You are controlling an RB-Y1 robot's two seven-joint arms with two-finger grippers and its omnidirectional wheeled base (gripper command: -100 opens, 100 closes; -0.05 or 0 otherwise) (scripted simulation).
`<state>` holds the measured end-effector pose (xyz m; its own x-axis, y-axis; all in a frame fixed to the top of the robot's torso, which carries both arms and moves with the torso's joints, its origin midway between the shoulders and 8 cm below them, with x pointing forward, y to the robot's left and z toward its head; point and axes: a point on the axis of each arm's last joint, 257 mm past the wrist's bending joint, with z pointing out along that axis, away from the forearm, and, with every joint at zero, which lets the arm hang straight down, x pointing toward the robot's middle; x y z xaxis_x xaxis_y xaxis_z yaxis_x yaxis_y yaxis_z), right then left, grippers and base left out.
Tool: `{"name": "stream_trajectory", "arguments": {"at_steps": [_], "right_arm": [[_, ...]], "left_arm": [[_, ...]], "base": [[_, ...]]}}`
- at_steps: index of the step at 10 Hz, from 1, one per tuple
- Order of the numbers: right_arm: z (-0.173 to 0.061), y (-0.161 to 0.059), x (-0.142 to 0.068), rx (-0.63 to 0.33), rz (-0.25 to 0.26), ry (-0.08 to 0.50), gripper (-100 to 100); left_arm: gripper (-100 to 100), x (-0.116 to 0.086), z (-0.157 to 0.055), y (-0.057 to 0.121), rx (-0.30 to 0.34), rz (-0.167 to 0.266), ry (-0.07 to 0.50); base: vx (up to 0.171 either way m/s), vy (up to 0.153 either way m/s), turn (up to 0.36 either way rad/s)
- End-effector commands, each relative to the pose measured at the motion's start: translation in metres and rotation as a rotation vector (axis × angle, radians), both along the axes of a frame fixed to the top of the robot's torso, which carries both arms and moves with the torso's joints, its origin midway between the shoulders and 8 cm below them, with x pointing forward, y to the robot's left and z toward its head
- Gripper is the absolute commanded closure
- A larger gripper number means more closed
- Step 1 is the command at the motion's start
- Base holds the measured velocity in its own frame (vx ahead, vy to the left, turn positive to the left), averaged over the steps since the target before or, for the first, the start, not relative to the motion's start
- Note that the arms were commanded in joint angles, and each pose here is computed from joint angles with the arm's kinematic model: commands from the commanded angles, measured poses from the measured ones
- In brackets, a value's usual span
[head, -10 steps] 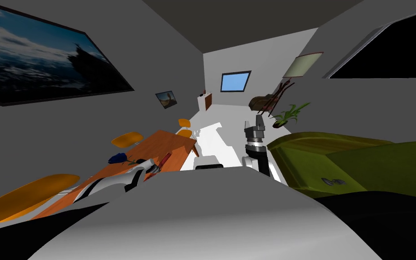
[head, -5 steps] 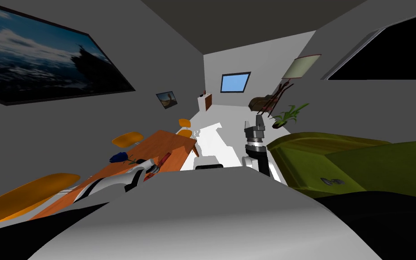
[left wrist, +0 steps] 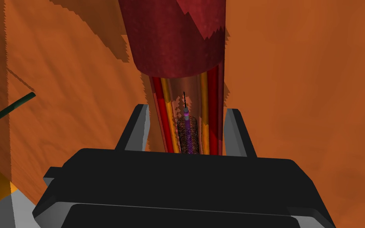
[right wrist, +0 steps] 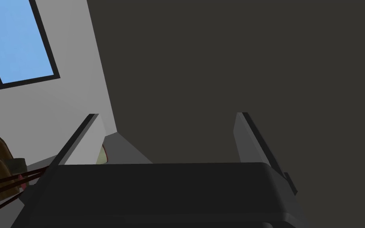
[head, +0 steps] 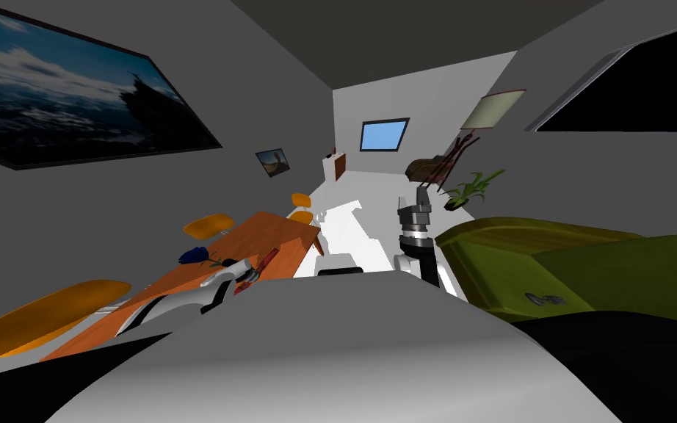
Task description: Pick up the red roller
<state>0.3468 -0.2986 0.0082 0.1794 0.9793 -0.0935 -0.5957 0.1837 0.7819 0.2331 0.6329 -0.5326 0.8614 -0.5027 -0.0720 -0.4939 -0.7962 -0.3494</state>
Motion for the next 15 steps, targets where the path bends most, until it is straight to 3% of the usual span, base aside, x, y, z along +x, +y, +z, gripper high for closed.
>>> {"name": "stream_trajectory", "arguments": {"at_steps": [1,3,4,5,6,7,11,12,13,14,15], "right_arm": [[0.000,0.000,0.000,0.000,0.000,0.000,0],[0.000,0.000,0.000,0.000,0.000,0.000,0],[0.000,0.000,0.000,0.000,0.000,0.000,0],[0.000,0.000,0.000,0.000,0.000,0.000,0],[0.000,0.000,0.000,0.000,0.000,0.000,0],[0.000,0.000,0.000,0.000,0.000,0.000,0],[0.000,0.000,0.000,0.000,0.000,0.000,0],[0.000,0.000,0.000,0.000,0.000,0.000,0],[0.000,0.000,0.000,0.000,0.000,0.000,0],[0.000,0.000,0.000,0.000,0.000,0.000,0],[0.000,0.000,0.000,0.000,0.000,0.000,0]], "left_arm": [[100,0.000,-0.001,-0.002,-0.007,-0.012,0.002],[100,-0.012,-0.007,-0.007,-0.029,-0.045,0.022],[100,-0.005,-0.002,-0.005,-0.025,-0.047,0.002],[100,-0.014,-0.005,-0.007,-0.034,-0.062,0.015],[100,-0.004,0.000,-0.004,-0.026,-0.068,-0.005],[100,-0.011,0.000,-0.004,-0.031,-0.082,0.002],[100,-0.011,0.005,0.000,-0.026,-0.099,-0.008],[100,-0.023,0.004,0.002,-0.031,-0.105,0.004],[100,-0.016,0.008,0.004,-0.022,-0.113,-0.008],[100,-0.027,0.009,0.007,-0.024,-0.119,0.003],[100,-0.022,0.013,0.008,-0.016,-0.125,-0.007]], "base": [[0.061,-0.021,0.070],[0.091,-0.036,0.120],[0.087,-0.044,0.087],[0.089,-0.045,0.105],[0.059,-0.032,0.057],[0.063,-0.022,0.104],[0.054,-0.027,0.050],[0.056,-0.021,0.075],[0.050,-0.026,0.083],[0.066,-0.036,0.104],[0.054,-0.037,0.064]]}}
